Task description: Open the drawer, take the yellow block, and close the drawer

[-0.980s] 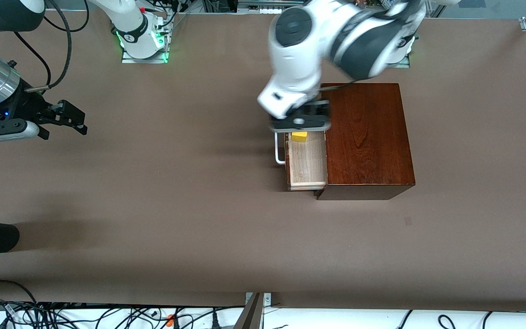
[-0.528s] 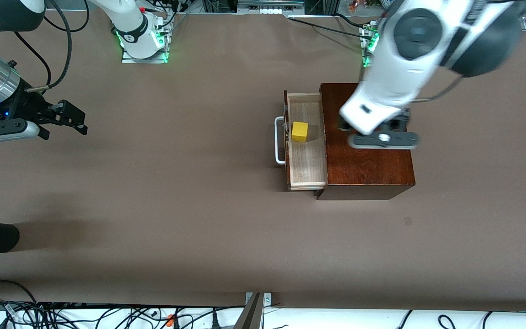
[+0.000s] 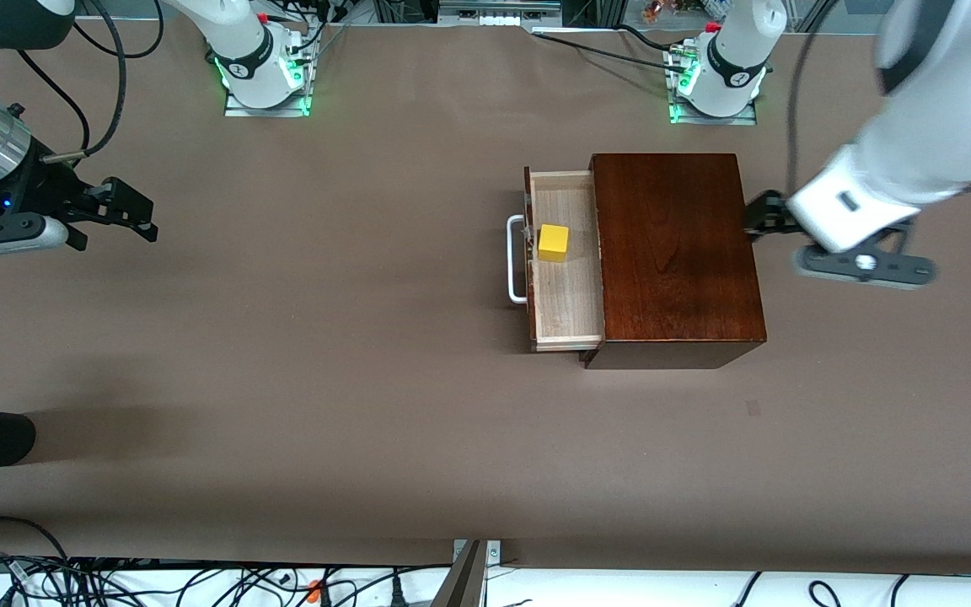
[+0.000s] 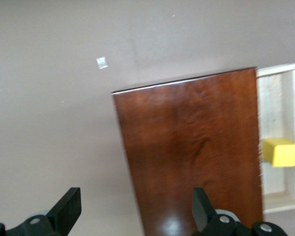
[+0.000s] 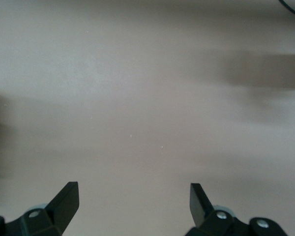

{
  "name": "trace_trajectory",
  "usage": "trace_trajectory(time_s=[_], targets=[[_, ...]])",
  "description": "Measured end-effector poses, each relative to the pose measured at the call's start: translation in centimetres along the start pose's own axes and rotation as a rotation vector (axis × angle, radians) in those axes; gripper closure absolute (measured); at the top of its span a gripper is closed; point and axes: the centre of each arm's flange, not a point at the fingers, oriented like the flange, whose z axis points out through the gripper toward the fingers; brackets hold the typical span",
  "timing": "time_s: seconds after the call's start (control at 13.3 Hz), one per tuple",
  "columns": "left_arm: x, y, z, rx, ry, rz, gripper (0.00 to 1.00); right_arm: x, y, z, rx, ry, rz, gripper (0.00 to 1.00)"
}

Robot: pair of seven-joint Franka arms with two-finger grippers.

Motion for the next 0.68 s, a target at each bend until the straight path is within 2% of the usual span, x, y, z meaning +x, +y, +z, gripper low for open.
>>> trace_trajectory(time_s=[0.23, 0.38, 0.68], targets=[[-2.1, -5.0, 0.5, 0.005, 0.061, 0.014, 0.0, -0.3, 0.0, 0.0, -0.002, -0.03, 0.0, 0.0], [-3.8, -7.3, 0.9, 0.006, 0.109, -0.017, 0.0, -1.0, 0.3, 0.0, -0.026, -0.079, -0.004, 0.0], [-5.3, -8.8, 1.7, 0.002, 0.109, -0.045, 0.0, -1.3, 0.6, -0.6, -0.043, -0.076, -0.004, 0.0]])
